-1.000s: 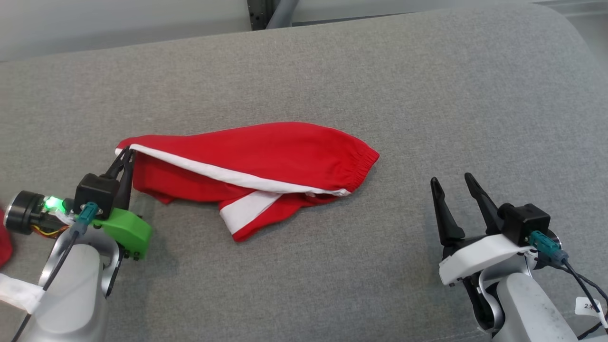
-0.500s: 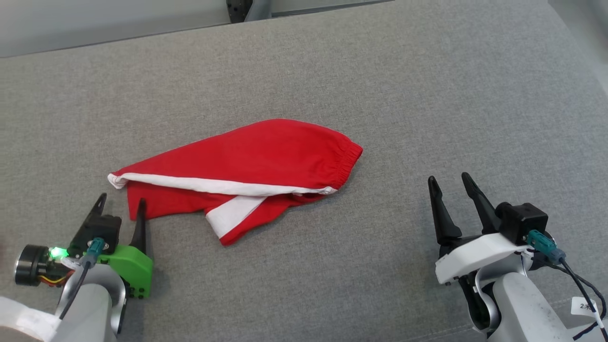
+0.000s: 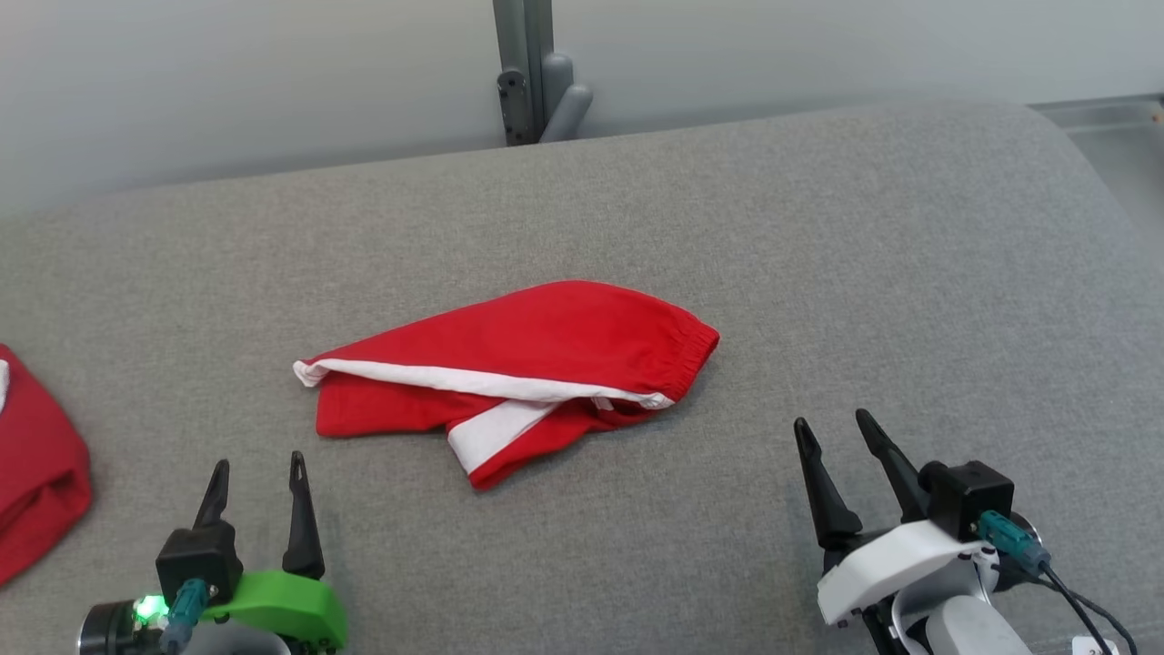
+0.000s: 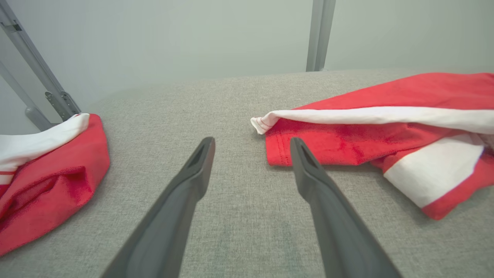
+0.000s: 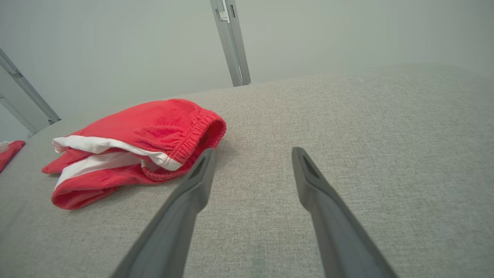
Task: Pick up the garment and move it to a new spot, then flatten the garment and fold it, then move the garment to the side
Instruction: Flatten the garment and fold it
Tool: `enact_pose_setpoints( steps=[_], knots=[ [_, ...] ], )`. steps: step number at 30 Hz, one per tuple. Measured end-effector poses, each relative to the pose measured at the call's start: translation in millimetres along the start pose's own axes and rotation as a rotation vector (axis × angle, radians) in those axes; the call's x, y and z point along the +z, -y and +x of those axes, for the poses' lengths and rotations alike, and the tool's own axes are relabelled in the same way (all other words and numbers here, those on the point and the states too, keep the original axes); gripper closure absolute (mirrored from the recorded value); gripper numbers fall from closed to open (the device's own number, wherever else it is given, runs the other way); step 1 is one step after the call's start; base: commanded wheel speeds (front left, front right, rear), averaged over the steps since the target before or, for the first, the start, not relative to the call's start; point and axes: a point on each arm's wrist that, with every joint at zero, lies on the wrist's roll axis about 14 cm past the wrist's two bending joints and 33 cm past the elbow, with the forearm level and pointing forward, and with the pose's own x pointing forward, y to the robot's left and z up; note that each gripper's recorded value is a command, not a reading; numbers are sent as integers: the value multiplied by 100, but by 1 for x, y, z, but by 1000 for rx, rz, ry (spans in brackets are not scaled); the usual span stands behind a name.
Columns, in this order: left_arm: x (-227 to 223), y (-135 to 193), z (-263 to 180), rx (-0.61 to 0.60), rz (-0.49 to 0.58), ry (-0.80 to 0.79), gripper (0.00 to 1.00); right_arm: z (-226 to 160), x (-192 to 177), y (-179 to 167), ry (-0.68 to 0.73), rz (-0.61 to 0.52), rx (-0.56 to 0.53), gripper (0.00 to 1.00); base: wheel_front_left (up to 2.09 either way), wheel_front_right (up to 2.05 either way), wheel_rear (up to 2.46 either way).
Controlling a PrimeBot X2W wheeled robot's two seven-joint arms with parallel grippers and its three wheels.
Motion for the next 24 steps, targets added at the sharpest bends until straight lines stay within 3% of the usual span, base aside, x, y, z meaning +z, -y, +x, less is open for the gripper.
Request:
enact_pose_setpoints(
  steps=[11, 19, 24],
  knots=[
    [20, -9, -51, 58, -75, 90, 0, -15, 2, -32, 13, 5, 84, 0, 0, 0, 0],
    [18, -4, -53, 38, -76, 85, 0, -10, -9, -46, -22, 6, 130, 0, 0, 0, 0],
    [19, 8, -40, -2, -86, 81, 0, 18, -15, -53, -55, -49, 194, 0, 0, 0, 0]
  ],
)
